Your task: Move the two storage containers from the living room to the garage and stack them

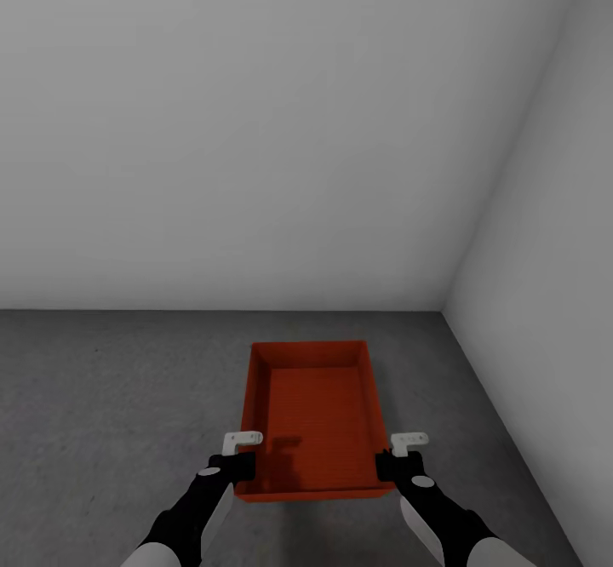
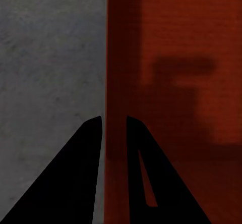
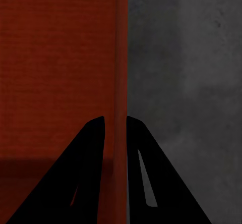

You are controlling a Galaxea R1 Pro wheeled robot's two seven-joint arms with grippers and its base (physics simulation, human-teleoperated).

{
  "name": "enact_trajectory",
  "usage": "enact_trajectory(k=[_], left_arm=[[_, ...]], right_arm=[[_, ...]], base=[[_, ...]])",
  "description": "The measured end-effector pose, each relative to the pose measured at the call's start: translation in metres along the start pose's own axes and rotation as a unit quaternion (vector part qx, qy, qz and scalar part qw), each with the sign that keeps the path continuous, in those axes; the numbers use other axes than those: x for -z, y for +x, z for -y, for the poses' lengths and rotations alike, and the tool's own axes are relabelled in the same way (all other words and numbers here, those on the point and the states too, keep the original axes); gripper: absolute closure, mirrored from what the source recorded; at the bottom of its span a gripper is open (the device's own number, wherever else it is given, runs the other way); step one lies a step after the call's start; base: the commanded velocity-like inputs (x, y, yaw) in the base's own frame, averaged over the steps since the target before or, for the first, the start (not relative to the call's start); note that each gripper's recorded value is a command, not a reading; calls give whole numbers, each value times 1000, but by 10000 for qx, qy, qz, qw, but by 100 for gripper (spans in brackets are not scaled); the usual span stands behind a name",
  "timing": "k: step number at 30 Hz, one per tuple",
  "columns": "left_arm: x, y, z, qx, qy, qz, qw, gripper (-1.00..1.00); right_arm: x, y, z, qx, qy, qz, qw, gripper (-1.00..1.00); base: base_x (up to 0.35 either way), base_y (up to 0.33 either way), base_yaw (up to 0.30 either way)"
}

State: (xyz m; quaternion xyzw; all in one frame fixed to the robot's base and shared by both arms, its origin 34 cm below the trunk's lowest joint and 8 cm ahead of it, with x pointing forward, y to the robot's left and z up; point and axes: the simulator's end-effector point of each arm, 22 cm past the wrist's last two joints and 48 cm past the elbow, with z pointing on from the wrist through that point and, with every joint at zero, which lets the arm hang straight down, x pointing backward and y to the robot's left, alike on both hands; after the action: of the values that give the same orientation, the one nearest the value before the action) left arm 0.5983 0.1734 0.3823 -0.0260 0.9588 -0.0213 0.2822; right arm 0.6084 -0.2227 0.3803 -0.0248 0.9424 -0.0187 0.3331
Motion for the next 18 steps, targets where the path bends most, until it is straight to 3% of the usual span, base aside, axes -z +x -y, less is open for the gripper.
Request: enact_trajectory(k=[18], left_arm=[[-4,8,-1,-3,-6,-82,10000,100]], right_arm=[[-3,8,-1,-2,-5,-80,10000,100]], base=[[0,0,0]])
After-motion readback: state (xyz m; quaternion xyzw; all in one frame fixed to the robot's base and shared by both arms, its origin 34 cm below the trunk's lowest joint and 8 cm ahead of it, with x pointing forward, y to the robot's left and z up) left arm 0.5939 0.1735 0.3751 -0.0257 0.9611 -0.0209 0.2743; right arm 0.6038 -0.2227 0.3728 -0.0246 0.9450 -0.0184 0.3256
